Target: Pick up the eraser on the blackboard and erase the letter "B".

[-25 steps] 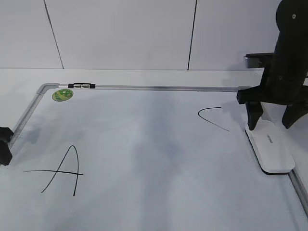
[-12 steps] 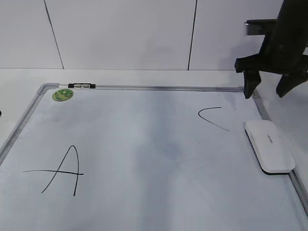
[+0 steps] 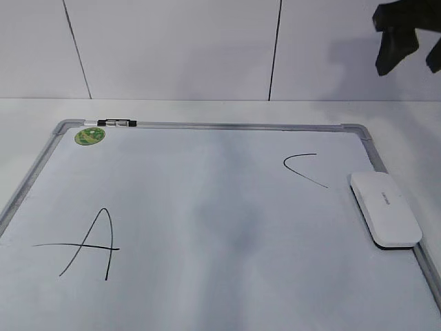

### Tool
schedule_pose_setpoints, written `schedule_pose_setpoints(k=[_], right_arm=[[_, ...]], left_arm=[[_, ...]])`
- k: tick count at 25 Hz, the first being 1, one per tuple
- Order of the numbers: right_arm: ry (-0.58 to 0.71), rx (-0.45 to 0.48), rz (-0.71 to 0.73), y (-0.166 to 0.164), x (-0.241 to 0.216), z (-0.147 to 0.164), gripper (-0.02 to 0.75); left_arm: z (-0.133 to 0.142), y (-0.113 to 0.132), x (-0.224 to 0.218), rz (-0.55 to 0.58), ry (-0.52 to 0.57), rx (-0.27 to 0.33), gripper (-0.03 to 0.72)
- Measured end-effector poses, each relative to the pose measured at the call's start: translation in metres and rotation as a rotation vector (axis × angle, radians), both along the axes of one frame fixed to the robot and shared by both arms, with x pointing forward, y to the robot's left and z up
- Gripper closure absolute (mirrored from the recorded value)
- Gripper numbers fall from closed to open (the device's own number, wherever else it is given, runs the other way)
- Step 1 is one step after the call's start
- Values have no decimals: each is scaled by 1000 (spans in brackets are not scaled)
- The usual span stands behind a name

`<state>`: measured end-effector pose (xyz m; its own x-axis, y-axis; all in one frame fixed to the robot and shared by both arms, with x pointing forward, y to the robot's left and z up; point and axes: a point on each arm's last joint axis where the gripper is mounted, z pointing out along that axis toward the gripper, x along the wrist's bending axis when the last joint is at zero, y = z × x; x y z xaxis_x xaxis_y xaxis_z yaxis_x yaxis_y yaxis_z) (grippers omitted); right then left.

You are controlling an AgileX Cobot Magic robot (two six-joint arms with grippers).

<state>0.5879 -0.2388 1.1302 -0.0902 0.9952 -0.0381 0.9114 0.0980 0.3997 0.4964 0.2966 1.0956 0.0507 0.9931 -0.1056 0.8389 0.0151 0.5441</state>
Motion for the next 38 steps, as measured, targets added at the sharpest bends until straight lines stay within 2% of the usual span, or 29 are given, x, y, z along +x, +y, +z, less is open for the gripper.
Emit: schedule_pose_setpoints(k=[5,7,14,18,22,32,38], right_arm=[[-108,23,39,-4,-30,40,162],[-152,35,40,-6,-45,55,162],[-249,80,73,-14,-103,67,162],[-358,88,89,-21,-144,60,162],[-426,95,94,-28,-180,46,162],[-569,92,123,-45,-270,13,162],[-569,90,125,-52,-304,-25,162]], left_arm=[[28,-1,-26,-1,-109,3,253],[38,-1,-36,-3,-144,4,228],[55,-2,-61,-9,-200,6,155],[63,-3,-77,-9,-249,7,151],[58,-3,-101,-7,-287,7,151],[21,-5,-172,-5,-372,17,151],[-3,-5,-202,-8,-385,28,151]])
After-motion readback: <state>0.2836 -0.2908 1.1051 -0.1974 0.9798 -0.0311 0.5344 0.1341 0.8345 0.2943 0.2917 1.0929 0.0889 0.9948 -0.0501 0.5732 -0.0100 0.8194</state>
